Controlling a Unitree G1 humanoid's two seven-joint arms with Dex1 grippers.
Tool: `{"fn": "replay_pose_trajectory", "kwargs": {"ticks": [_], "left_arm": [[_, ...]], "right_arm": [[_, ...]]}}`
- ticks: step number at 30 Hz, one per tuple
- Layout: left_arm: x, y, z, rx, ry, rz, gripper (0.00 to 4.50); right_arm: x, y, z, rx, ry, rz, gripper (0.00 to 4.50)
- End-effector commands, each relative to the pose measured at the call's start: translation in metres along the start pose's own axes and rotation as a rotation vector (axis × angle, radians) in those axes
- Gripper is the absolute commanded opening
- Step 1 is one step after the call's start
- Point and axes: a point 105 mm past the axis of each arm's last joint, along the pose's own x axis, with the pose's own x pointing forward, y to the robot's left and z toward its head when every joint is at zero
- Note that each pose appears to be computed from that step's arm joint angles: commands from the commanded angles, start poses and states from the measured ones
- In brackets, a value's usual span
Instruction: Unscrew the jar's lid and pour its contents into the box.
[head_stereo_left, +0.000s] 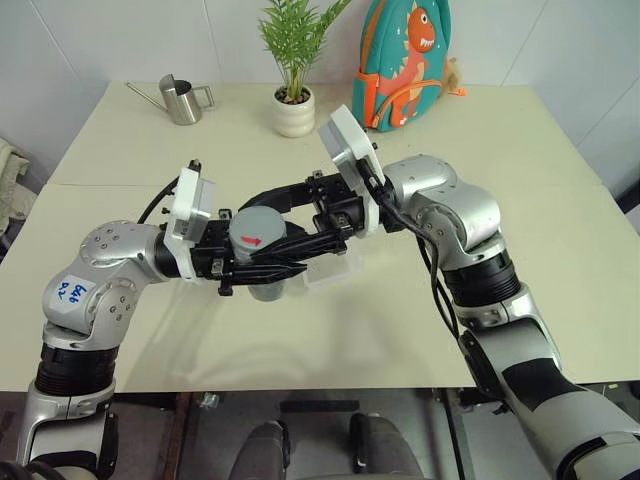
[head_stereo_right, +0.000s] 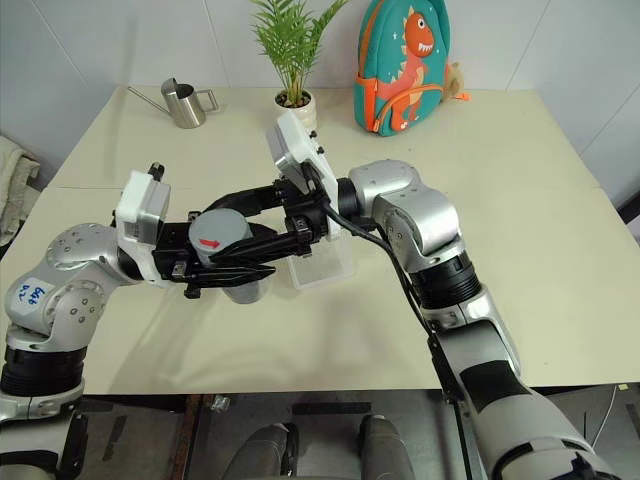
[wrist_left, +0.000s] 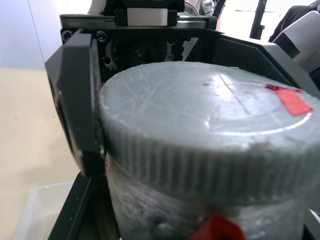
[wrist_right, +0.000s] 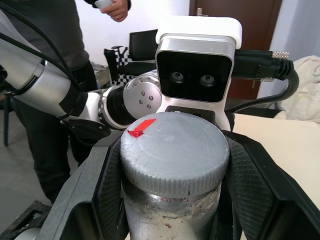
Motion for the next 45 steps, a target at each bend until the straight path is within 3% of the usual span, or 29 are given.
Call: {"fn": "replay_pose_trajectory", "kwargs": {"ticks": [1,5,12,24,31,43,45], "left_arm": [[-0.006,0.001,-0.001,-0.017,0.003,0.029,2.18],[-0.011,0.002,-0.001,-0.014,-0.002,0.067,2.18],[-0.024,0.014,0.0,0.007,-0.02,0.194,2.18],[-0.012,0.018,-0.007,-0.003,-0.009,0.189,2.18],[-0.004,0.016,-0.006,0.003,-0.021,0.168,2.18],[-0.004,0.013,-0.006,0.015,-0.026,0.172,2.18],[-0.005,0.013,-0.006,0.019,-0.026,0.176,2.18]], "right_arm": [[-0.005,0.001,0.027,-0.099,-0.054,0.003,3.28],[-0.01,-0.001,0.026,-0.087,-0.053,-0.02,4.46],[-0.021,-0.004,0.023,-0.114,-0.017,-0.107,4.46],[0.016,-0.007,0.01,-0.128,0.011,-0.2,4.46],[0.019,-0.021,0.004,-0.11,0.014,-0.245,4.46],[-0.009,-0.04,0.004,-0.109,0.025,-0.308,4.46],[-0.026,-0.042,0.003,-0.099,0.035,-0.327,4.46]]}}
